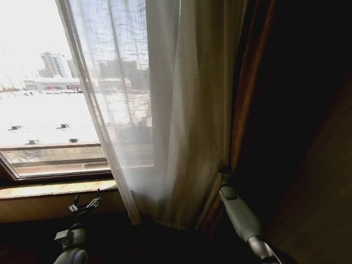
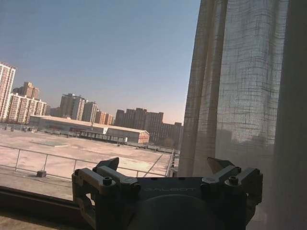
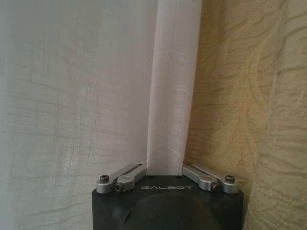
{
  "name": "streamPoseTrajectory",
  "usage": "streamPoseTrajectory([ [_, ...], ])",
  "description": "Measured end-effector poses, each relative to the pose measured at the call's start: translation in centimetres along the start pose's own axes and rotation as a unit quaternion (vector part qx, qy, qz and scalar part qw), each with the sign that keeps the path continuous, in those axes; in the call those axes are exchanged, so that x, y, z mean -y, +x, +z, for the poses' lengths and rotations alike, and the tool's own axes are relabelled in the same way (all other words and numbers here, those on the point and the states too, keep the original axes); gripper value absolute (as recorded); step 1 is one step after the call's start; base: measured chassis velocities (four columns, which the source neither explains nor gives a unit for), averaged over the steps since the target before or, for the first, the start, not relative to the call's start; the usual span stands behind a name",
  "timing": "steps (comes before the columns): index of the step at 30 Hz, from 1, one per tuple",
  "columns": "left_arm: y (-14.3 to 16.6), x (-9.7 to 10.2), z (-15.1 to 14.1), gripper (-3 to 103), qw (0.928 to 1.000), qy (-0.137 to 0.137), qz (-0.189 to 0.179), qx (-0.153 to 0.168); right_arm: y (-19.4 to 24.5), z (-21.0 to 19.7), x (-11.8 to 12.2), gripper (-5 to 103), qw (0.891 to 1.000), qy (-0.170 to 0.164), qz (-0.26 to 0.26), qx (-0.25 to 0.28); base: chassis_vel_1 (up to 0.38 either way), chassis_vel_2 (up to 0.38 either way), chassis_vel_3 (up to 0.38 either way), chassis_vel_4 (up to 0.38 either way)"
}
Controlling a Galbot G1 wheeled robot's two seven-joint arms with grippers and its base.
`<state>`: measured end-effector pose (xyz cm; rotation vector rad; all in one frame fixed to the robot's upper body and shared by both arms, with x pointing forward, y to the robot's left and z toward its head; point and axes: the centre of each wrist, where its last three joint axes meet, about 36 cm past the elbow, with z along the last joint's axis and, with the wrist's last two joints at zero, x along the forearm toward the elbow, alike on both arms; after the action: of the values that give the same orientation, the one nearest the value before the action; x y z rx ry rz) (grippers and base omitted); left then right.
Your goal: Open the curtains by pulling them apart, changing their state from closed to fully open.
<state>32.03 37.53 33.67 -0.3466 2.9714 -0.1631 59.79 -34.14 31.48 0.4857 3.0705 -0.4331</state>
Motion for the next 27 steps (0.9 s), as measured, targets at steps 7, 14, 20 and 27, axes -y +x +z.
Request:
streamPoseTrajectory([
  [7, 0.0, 0.0, 0.0, 100, 1.0, 0.0, 0.0, 0.0, 3.7, -1.3, -1.9, 7, 0.992, -0.049, -0.116, 0.024, 0.0, 0.0, 0.0, 0.0],
  [14, 0.0, 0.0, 0.0, 100, 1.0, 0.0, 0.0, 0.0, 9.3, -1.6, -1.2, 33, 0.978, -0.081, -0.192, 0.026, 0.0, 0.0, 0.0, 0.0],
  [20, 0.0, 0.0, 0.0, 100, 1.0, 0.0, 0.0, 0.0, 12.2, -1.4, 0.4, 50, 0.975, -0.065, -0.208, 0.04, 0.0, 0.0, 0.0, 0.0],
  [27, 0.0, 0.0, 0.0, 100, 1.0, 0.0, 0.0, 0.0, 13.5, -1.5, 0.6, 82, 0.974, -0.062, -0.213, 0.051, 0.0, 0.0, 0.0, 0.0],
])
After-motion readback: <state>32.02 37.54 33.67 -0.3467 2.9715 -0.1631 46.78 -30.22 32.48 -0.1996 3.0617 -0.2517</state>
